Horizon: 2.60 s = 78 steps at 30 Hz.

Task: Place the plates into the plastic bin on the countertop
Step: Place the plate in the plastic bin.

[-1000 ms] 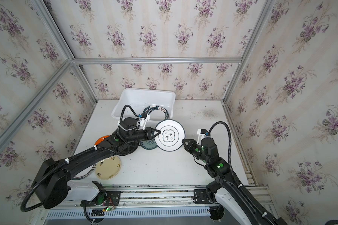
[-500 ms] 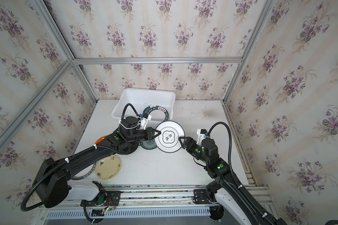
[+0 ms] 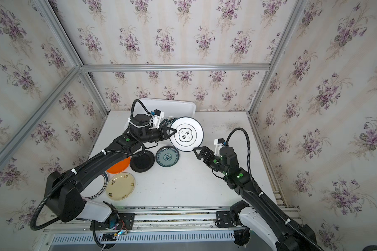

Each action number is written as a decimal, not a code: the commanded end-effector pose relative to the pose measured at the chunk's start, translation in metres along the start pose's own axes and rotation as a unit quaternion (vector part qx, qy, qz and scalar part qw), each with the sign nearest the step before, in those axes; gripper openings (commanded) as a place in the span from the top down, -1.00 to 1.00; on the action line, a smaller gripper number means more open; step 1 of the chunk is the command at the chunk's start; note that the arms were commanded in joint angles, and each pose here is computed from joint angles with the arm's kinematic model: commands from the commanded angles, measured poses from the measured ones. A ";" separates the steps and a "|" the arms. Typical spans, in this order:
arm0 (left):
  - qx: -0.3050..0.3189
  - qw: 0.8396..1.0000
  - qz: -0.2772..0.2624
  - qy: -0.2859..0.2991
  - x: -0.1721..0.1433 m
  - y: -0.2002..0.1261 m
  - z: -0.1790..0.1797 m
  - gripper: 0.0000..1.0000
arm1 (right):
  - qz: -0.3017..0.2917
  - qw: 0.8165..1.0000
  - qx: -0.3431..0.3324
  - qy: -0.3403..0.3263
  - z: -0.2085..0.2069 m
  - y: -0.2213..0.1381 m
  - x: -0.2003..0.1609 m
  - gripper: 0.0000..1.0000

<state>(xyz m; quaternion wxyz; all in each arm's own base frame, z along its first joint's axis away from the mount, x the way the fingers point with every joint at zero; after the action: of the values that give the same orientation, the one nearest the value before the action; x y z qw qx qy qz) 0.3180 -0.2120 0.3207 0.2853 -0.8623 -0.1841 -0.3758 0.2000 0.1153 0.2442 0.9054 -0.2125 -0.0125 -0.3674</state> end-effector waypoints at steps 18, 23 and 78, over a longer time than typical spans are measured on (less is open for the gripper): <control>0.138 0.990 0.027 -0.026 0.060 0.033 0.118 1.00 | -0.042 0.998 0.000 -0.036 -0.002 -0.008 0.003 -0.99; 0.147 0.987 0.047 -0.034 0.061 0.049 0.132 1.00 | -0.049 0.998 -0.006 -0.031 -0.008 -0.009 0.002 -0.99; 0.292 0.944 0.151 0.036 0.029 0.103 0.177 -0.99 | -0.060 0.996 -0.060 -0.041 -0.012 -0.011 0.005 -0.99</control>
<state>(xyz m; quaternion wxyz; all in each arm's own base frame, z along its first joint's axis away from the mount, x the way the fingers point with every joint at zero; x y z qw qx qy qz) 0.4894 -0.1775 0.1983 0.5772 -0.7568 -0.1355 -0.2752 0.1933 0.1014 0.2317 0.8707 -0.2718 -0.0248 -0.4092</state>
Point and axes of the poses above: each gripper's point midway between its finger pads, its own y axis out along the fingers, its own z axis along the line the jaws close on, x = y × z, the point moved 10 cm from there along -y, back along the fingers, and after that the axes turned 13 degrees about y, right-handed, at the moved point
